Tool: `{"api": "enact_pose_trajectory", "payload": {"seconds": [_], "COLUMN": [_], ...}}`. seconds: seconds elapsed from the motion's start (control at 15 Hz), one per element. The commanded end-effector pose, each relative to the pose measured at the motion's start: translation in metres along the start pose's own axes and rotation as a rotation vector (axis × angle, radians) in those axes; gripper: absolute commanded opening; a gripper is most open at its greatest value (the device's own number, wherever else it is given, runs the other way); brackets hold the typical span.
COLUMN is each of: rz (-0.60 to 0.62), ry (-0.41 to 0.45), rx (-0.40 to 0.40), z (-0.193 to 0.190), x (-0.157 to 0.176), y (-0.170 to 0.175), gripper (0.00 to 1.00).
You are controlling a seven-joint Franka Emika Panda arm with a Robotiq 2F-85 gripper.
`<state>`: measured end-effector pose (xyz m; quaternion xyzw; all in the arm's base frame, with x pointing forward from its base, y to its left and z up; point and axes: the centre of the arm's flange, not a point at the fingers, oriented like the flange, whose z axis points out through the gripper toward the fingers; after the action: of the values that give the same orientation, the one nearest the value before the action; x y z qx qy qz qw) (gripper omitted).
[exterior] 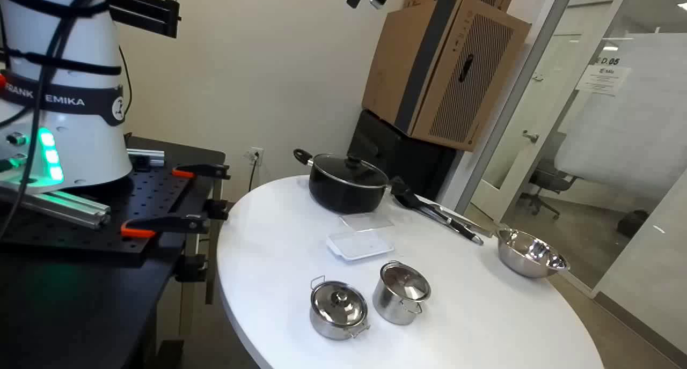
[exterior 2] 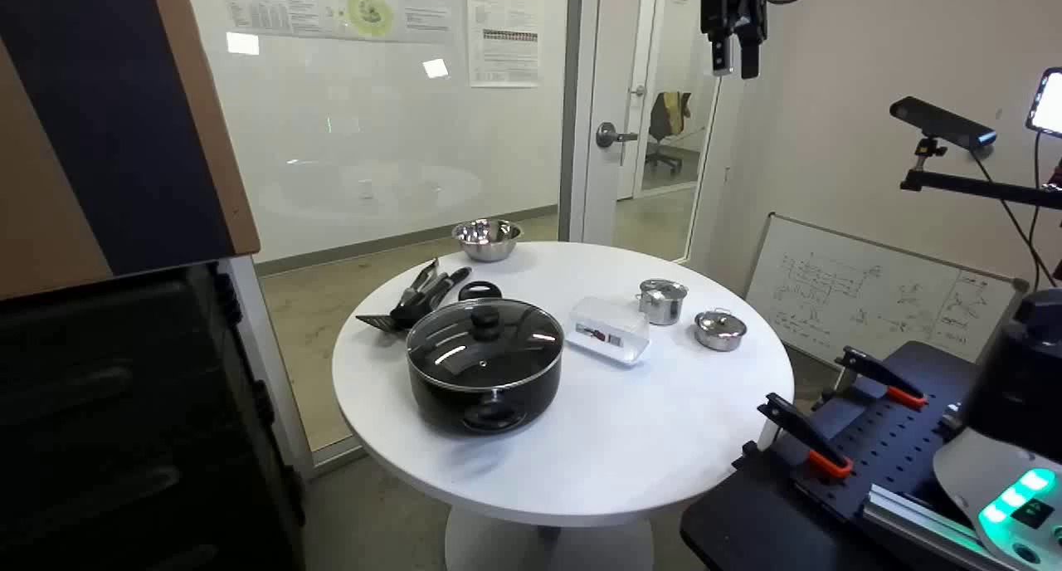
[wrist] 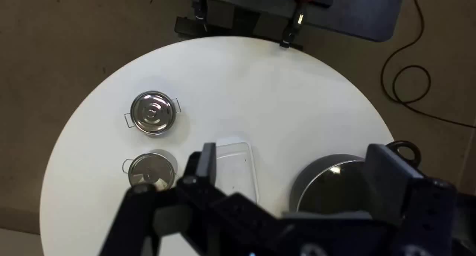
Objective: Remove the food container from the lid
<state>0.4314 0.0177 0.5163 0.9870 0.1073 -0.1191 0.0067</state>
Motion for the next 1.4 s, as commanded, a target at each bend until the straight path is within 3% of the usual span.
{"api": "enact_pose_trajectory", "payload": {"seconds": [0.0, 0.2, 0.53, 0.8, 1.07, 1.33], "rz": [0.0, -0.004, -0.103, -0.183, -0.191, -0.123], "ry": [0.0, -0.046, -0.109, -0.14, -0.059, 0.017], "rx": [0.0, 0.037, 0.02, -0.088, -0.178, -0.159], "z": [0.0, -0.001, 0.019, 0.056, 0.106, 0.147], "x": [0.0, 0.018, 0.05, 0.078, 0.112, 0.141], "y": [0.0, 0.018, 0.061, 0.067, 0.041, 0.026], "gripper": [1.0, 1.0, 1.0, 1.0, 1.0, 1.0]}}
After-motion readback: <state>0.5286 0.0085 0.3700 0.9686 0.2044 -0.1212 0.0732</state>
